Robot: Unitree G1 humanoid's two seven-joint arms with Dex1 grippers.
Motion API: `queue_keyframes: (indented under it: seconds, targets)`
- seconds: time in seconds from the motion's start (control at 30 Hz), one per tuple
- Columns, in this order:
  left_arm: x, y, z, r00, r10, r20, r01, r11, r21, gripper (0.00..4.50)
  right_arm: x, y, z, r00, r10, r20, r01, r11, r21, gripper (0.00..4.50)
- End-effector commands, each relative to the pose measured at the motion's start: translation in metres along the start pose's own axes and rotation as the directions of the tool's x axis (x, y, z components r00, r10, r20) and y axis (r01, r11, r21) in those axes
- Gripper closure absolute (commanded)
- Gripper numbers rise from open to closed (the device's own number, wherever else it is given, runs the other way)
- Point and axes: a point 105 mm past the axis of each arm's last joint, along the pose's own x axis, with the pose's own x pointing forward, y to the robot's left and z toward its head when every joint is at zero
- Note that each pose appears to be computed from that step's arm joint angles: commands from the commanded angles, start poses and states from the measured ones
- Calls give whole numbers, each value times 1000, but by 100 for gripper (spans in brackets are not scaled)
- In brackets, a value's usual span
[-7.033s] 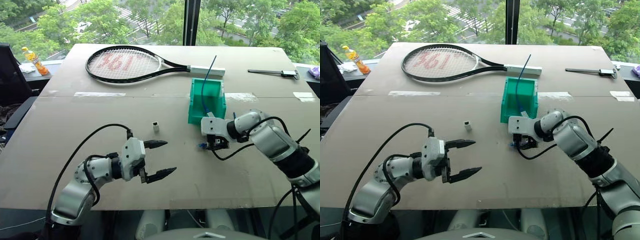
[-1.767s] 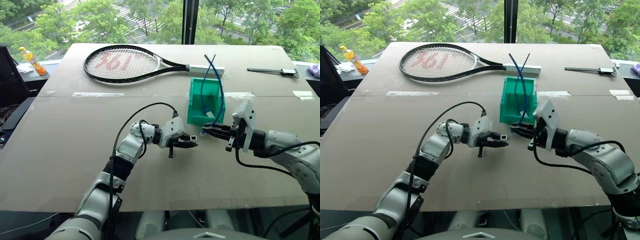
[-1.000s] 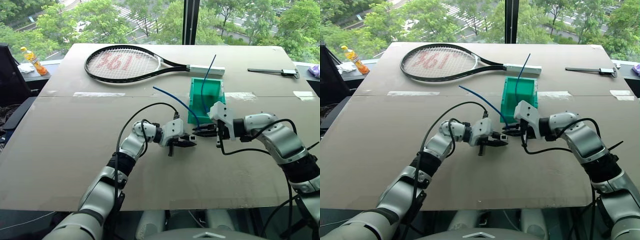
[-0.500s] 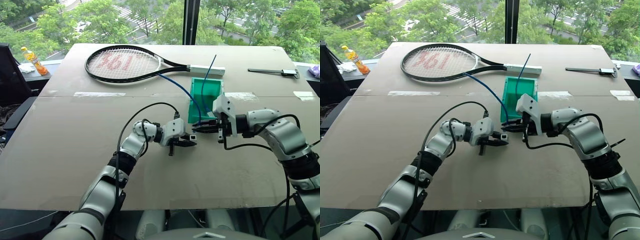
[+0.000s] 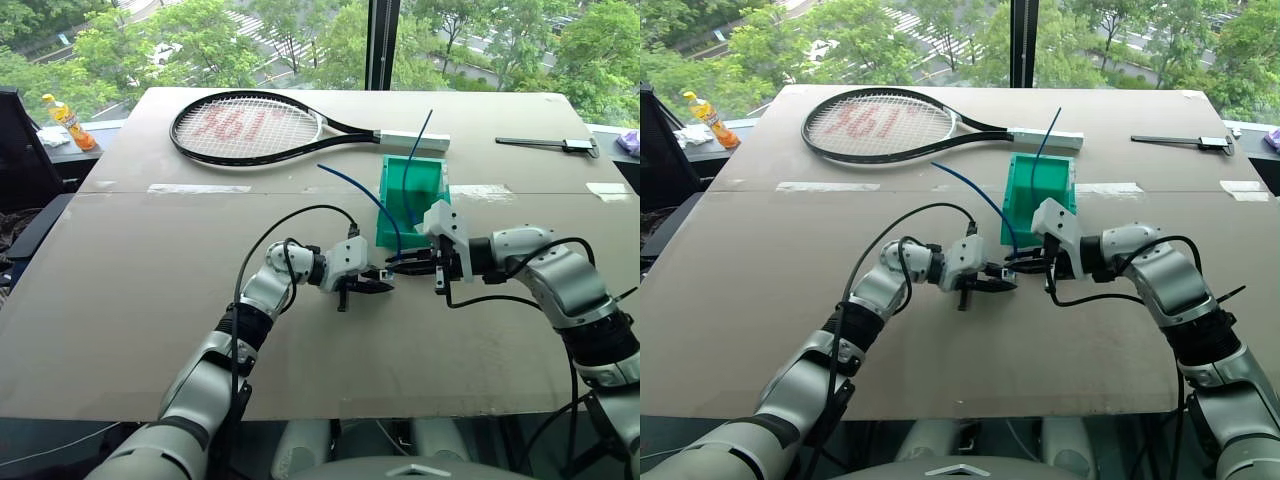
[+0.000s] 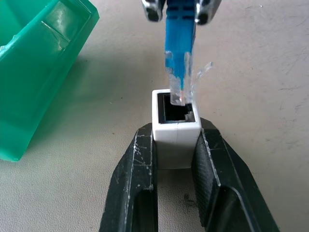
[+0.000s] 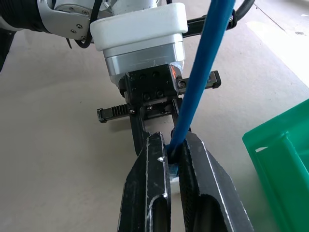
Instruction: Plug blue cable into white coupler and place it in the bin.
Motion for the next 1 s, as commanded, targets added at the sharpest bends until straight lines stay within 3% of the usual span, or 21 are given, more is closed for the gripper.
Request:
queue_keyframes:
  seconds: [0.03,0.17,0.57,1.0]
  targets:
    - [1,-2,-10,999,6,-40,-7,1000,-15,413,3,0,3,1000,9,5,-8,999,-31,450]
    - [1,-3,-11,999,5,-39,-5,1000,-16,413,5,1,6,1000,23,10,-22,999,-39,450]
    - [2,-5,-12,999,9,-34,-9,1000,-12,413,0,-14,-23,987,44,-152,-60,993,-101,450]
    - [2,-6,-13,999,15,-33,-16,1000,-10,413,0,-20,-22,980,62,-187,-91,985,-149,450]
